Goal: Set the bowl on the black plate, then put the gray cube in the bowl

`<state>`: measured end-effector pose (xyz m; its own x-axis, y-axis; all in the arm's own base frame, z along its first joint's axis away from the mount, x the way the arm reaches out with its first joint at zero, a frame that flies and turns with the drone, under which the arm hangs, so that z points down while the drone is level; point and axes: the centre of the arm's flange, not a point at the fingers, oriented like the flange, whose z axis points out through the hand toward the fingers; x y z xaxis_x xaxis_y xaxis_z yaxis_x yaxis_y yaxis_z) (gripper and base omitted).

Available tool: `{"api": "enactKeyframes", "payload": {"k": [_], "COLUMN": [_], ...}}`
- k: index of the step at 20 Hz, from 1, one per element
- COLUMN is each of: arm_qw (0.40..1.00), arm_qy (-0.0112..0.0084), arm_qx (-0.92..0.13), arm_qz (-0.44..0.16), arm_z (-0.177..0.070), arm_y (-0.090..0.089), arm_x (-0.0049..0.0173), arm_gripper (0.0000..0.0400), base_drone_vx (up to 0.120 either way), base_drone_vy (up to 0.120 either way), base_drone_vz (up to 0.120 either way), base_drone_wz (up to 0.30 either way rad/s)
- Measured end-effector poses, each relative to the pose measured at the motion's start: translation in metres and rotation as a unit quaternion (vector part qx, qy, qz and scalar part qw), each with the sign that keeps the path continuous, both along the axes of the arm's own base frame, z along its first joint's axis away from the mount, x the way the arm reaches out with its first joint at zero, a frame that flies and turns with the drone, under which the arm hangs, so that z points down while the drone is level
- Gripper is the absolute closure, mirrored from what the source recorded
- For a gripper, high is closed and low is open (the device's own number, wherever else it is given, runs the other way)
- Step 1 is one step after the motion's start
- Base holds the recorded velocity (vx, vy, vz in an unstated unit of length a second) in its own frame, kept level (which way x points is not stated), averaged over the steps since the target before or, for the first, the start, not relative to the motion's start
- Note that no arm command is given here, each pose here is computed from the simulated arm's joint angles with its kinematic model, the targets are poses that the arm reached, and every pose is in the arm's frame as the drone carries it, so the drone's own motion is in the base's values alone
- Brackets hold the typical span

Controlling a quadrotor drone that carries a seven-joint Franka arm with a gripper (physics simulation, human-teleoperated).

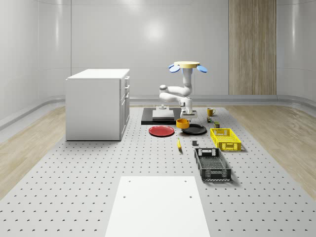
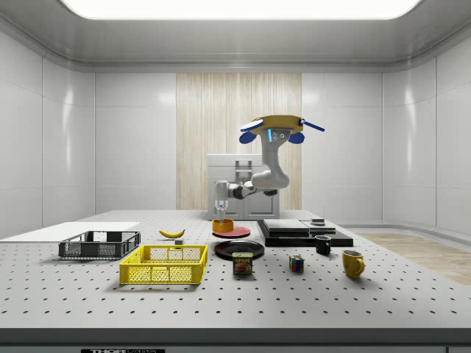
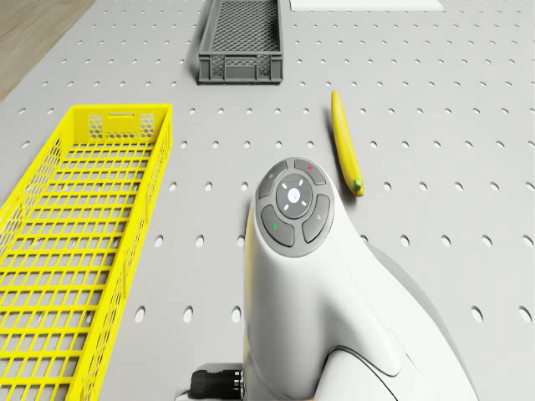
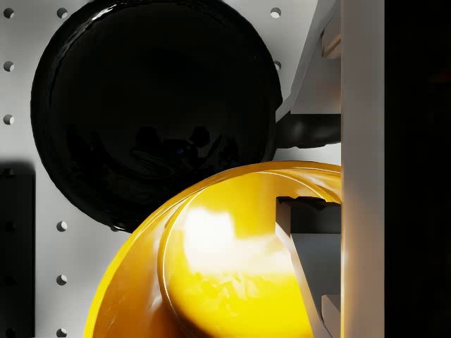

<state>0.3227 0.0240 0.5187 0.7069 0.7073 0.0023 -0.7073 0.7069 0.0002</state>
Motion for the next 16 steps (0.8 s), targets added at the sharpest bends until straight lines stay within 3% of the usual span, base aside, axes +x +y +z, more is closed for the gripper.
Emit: {"api": "enactKeyframes", "payload": {"k": [12, 16], "arm_qw": [1.000, 1.000], "arm_qy": [0.0000, 0.0000], "arm_qx": [0.000, 0.000], "arm_qz": [0.000, 0.000], "arm_z": [0.0000, 0.0000], "arm_y": [0.0000, 0.0000], "arm_x": [0.0000, 0.0000], "arm_gripper": [0.0300, 0.0300], "base_drone_vx": [-0.120, 0.000], "base_drone_vy": [0.120, 0.120], "base_drone_vz": [0.000, 0.000], "base_drone_wz": [0.000, 0.000]}}
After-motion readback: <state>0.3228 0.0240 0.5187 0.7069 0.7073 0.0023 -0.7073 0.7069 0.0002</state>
